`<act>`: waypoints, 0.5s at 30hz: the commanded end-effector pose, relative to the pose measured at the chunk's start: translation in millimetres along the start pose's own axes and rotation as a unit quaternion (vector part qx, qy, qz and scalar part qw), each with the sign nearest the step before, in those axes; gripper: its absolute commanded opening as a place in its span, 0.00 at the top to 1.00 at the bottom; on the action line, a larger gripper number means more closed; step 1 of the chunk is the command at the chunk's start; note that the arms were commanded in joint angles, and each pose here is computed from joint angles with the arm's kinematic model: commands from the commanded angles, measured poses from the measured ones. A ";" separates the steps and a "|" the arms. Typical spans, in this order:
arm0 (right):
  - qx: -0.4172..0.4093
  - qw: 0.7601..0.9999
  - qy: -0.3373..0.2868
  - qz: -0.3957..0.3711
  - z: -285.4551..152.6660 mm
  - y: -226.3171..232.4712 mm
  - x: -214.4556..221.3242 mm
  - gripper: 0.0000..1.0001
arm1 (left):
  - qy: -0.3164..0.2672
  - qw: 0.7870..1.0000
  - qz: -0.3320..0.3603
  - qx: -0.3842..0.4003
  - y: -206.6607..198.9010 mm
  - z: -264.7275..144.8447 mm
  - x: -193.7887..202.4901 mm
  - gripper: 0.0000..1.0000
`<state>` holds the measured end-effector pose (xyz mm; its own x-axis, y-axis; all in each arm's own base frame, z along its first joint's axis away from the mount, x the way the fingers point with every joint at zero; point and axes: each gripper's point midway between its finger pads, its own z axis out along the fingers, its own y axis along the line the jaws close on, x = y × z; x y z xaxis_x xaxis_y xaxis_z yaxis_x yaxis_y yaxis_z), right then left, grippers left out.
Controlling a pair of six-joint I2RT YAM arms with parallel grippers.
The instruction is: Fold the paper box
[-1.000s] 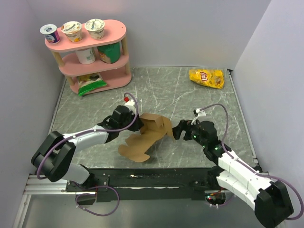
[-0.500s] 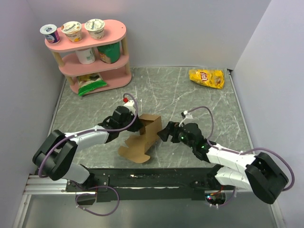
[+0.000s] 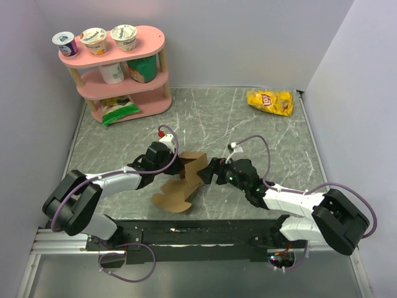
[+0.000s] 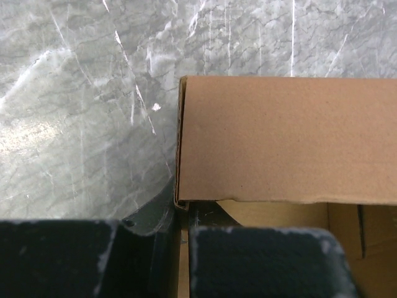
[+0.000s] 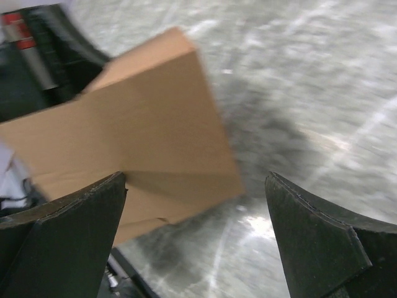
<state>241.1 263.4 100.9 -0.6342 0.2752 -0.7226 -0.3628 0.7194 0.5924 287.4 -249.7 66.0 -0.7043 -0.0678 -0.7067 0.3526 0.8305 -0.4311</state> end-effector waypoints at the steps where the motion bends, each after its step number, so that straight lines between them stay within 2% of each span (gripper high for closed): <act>1: -0.081 0.996 -0.040 -0.025 4.8 47.6 -25.5 0.00 | -0.017 0.999 -0.011 0.042 -19.9 0.4 -9.0 0.94; 9: -0.076 0.996 -0.022 -0.048 12.3 52.6 -13.3 0.00 | -0.021 0.999 -0.007 0.042 -21.3 -4.2 -12.3 0.94; 15: -0.020 0.997 -0.031 -0.074 22.1 41.3 -16.2 0.00 | -0.031 0.999 0.008 0.028 -22.2 -11.0 -13.2 0.94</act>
<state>236.9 291.1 108.5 -0.5985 0.2013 -0.7754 -0.4591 0.7070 0.5380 290.1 -245.2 66.8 -0.6927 -0.0816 -0.7166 0.3366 0.8421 -0.4213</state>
